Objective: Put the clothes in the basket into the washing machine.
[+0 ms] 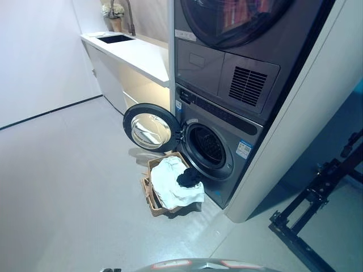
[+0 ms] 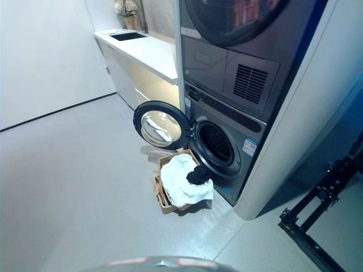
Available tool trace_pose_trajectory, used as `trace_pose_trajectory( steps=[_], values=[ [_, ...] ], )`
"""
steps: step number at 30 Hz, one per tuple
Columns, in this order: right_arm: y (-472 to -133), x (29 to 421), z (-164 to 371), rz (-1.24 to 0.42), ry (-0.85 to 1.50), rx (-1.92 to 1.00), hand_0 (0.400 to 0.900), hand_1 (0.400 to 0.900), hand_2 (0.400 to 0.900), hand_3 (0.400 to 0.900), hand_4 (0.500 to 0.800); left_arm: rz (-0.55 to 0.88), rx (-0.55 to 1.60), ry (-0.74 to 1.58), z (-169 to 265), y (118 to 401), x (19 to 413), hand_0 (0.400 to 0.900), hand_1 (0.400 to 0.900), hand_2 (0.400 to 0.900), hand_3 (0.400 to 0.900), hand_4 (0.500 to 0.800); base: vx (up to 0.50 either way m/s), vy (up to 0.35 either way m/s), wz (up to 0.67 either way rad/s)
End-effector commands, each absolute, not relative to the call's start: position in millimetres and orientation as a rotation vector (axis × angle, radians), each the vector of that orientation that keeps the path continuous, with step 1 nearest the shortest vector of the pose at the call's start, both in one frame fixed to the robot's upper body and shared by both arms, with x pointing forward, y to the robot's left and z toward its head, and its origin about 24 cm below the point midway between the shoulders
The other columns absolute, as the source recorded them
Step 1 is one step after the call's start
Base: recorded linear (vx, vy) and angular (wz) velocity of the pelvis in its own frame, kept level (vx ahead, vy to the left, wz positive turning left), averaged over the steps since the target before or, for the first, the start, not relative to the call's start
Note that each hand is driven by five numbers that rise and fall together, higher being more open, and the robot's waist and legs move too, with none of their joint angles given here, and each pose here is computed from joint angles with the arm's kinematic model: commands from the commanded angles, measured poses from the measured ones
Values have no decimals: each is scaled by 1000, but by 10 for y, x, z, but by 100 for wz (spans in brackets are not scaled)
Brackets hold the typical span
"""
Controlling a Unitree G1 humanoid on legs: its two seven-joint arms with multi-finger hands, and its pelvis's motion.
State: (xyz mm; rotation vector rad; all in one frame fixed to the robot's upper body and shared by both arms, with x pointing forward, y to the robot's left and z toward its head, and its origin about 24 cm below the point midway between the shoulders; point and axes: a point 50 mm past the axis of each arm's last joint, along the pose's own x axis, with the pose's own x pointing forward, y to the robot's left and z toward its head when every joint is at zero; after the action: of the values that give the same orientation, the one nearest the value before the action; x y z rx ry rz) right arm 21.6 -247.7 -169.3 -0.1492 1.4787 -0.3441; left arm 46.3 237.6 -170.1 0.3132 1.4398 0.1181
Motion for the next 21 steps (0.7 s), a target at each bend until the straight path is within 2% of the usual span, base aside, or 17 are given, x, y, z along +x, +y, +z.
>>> trace_pose_trajectory(
  steps=[1, 12, 21],
  values=[
    [-2652, 517, -1617, -383, 1384, -196, 900, 900, 900, 900, 800, 76, 329, 1385, -1698, 2274, 665, 900, 900, 900, 900, 800, 22, -31, -1],
    [-2699, 591, -1592, -395, 1355, -198, 900, 900, 900, 900, 800, 94, 306, 1371, -1694, 2260, 711, 900, 900, 900, 900, 800, 38, -70, -1],
    [-2856, 644, -1529, -440, 1320, -199, 900, 900, 900, 900, 800, 199, 182, 1350, -1680, 2296, 744, 900, 900, 900, 900, 800, 35, -188, 5]
  ],
)
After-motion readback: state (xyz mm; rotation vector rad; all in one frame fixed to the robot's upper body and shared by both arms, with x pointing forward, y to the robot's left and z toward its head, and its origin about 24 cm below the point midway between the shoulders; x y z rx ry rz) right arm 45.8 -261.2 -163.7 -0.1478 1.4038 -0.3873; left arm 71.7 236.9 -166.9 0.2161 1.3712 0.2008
